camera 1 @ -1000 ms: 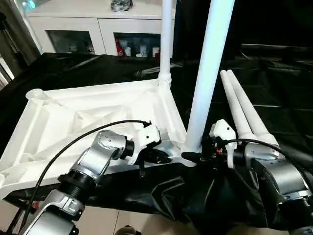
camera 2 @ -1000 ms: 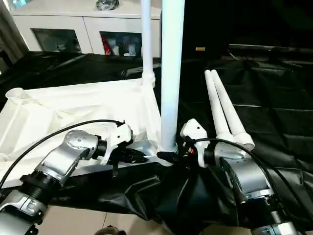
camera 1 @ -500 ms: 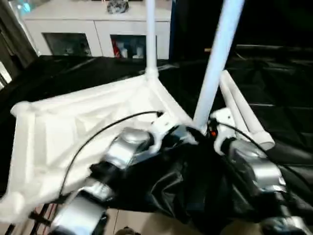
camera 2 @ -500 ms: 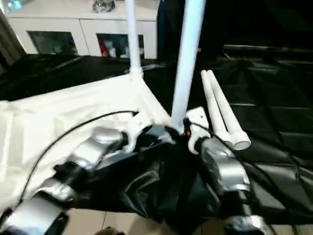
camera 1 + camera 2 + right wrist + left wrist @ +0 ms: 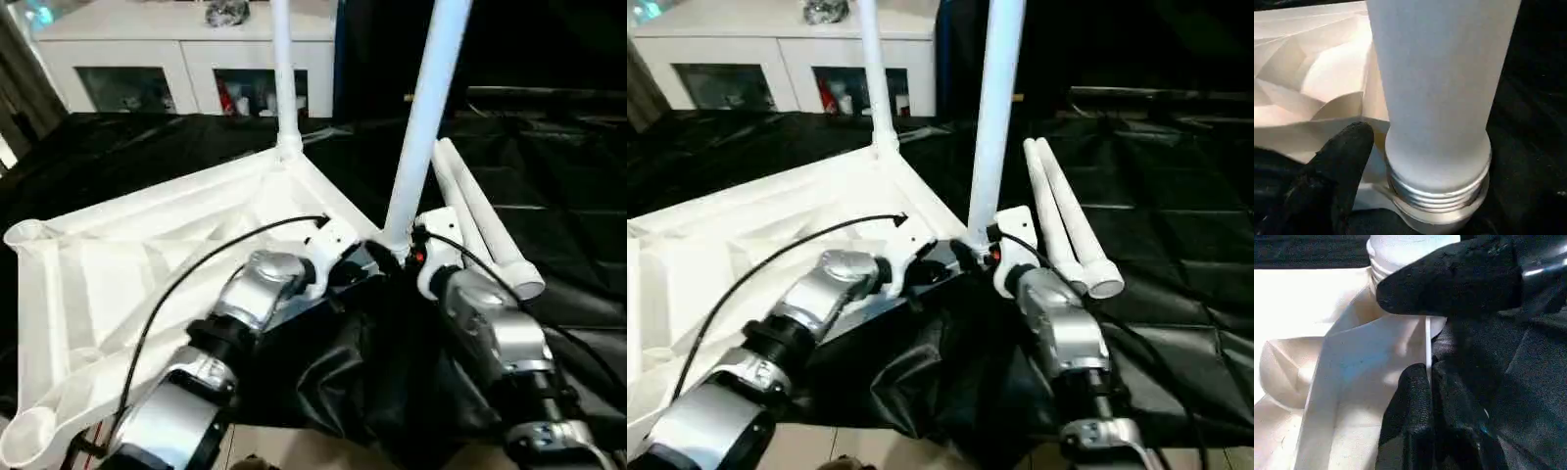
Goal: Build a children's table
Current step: Rotate leg to tighten
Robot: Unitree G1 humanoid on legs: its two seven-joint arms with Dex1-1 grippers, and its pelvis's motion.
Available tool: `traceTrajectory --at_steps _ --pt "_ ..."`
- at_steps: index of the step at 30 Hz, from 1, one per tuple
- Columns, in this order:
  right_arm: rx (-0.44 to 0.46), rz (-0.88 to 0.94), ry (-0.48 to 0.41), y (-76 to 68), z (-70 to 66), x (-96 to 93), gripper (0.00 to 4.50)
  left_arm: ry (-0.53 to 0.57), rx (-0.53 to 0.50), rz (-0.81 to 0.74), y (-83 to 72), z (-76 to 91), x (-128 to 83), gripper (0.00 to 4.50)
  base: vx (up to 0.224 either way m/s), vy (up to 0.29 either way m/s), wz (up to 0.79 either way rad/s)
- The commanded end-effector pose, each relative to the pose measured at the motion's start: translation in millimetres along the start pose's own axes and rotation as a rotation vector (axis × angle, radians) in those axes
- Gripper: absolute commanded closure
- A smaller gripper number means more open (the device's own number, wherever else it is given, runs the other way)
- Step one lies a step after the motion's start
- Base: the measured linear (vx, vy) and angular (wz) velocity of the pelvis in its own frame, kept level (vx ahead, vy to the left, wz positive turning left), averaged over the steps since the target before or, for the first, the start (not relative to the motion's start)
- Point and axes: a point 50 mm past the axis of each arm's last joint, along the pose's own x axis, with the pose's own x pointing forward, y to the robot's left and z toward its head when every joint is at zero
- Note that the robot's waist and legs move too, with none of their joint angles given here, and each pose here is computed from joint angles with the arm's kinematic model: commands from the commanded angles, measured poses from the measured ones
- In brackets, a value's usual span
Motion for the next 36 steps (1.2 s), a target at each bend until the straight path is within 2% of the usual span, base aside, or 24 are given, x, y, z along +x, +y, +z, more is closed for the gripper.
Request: traceTrajectory --at_steps 1,5,10,13,20,31,34,36 --pt "-0.056 0.306 0.014 34.5 -0.6 0.6 0.71 -0.076 0.07 -0.101 -8.4 12.2 -2 4.5 0.0 0.0 0.0" --pt "-0.117 0.382 0.046 26.2 -2.4 -13.8 0.71 -0.069 0.092 -0.158 -8.0 6.2 -13 4.5 0.0 0.0 0.0" --pt "-0.204 0.486 0.106 8.4 -2.9 -36.6 0.71 -0.044 0.133 -0.312 -11.1 -5.9 -36 4.5 0.0 0.0 0.0" --pt "-0.208 0.502 0.107 5.3 -1.3 -40.2 0.71 -0.024 0.135 -0.342 -11.9 -10.7 -42 4.5 0.0 0.0 0.0" --pt "-0.207 0.533 0.116 6.1 -1.0 -42.1 0.71 -0.009 0.132 -0.36 -12.1 -16.1 -50 4.5 0.0 0.0 0.0" --pt "-0.189 0.557 0.114 11.9 -4.2 -40.5 1.67 -0.001 0.134 -0.367 -12.2 -15.3 -52 4.5 0.0 0.0 0.0" --pt "-0.175 0.53 0.114 12.6 -7.3 -39.8 1.74 -0.008 0.126 -0.346 -11.5 -14.6 -51 4.5 0.0 0.0 0.0" --pt "-0.155 0.416 0.109 9.5 -11.7 -32.3 1.75 -0.01 0.103 -0.282 -8.0 -12.7 -45 4.5 0.0 0.0 0.0"
